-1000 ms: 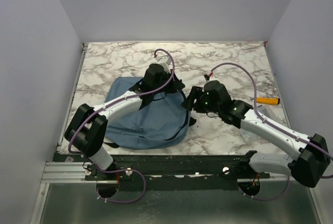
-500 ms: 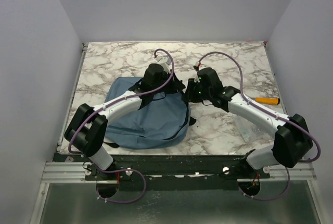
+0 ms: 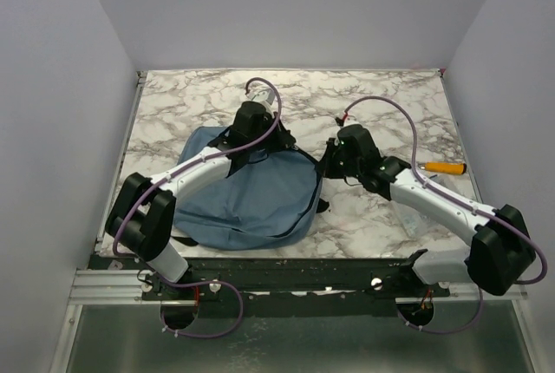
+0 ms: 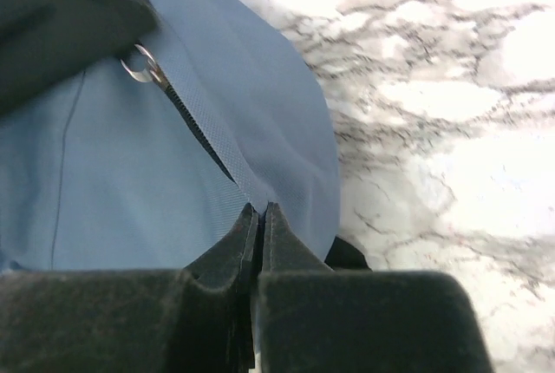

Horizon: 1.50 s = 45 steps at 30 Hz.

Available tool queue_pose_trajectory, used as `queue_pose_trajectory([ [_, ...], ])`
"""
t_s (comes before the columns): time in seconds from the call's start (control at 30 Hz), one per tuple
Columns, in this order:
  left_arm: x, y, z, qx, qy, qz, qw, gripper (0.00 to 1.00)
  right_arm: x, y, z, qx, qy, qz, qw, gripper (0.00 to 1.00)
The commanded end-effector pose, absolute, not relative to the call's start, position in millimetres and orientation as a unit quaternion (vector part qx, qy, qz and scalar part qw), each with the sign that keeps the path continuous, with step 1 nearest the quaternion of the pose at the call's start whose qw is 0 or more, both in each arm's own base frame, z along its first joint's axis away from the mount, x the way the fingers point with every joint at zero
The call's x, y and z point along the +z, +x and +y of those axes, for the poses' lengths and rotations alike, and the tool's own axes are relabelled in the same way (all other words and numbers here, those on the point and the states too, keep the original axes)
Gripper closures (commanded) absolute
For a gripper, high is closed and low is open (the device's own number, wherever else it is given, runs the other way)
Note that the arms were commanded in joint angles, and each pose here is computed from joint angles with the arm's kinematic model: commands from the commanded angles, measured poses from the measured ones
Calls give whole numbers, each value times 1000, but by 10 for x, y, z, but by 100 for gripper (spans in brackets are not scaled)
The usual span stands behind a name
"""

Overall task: Pack the student bag
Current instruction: Zip the student bag at the center of the board, then reset both arms

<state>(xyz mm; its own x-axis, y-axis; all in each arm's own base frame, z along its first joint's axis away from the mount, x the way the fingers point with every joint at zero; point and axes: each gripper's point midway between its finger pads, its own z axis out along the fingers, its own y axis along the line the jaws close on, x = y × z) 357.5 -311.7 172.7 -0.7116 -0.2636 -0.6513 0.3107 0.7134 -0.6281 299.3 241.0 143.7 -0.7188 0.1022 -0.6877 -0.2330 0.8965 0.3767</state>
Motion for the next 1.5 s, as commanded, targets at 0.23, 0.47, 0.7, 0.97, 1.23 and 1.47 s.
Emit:
queue_pose_trajectory([
  [0.23, 2043, 3898, -2517, -317, -17, 831, 457, 100, 1256, 2864, 1980, 183, 31, 904, 385, 100],
  [0.47, 2182, 3780, -2635, -352, 13, 825, 442, 100, 1414, 2908, 2071, 196, 8, 900, 389, 99],
  [0.7, 2720, 3290, -2836, -461, 129, 763, 434, 52, 1736, 2868, 2120, 217, -21, 890, 401, 71],
  [0.97, 3735, 2438, -2514, -485, 239, 645, 540, 35, 2561, 2816, 1924, 206, -45, 858, 469, 39],
  [1.23, 4436, 1734, -1842, -383, 267, 578, 669, 23, 3520, 2625, 1447, 168, -34, 807, 565, 26],
  [1.47, 4836, 1310, -1236, -297, 220, 535, 760, 19, 4257, 2311, 1002, 157, -10, 747, 646, 13],
])
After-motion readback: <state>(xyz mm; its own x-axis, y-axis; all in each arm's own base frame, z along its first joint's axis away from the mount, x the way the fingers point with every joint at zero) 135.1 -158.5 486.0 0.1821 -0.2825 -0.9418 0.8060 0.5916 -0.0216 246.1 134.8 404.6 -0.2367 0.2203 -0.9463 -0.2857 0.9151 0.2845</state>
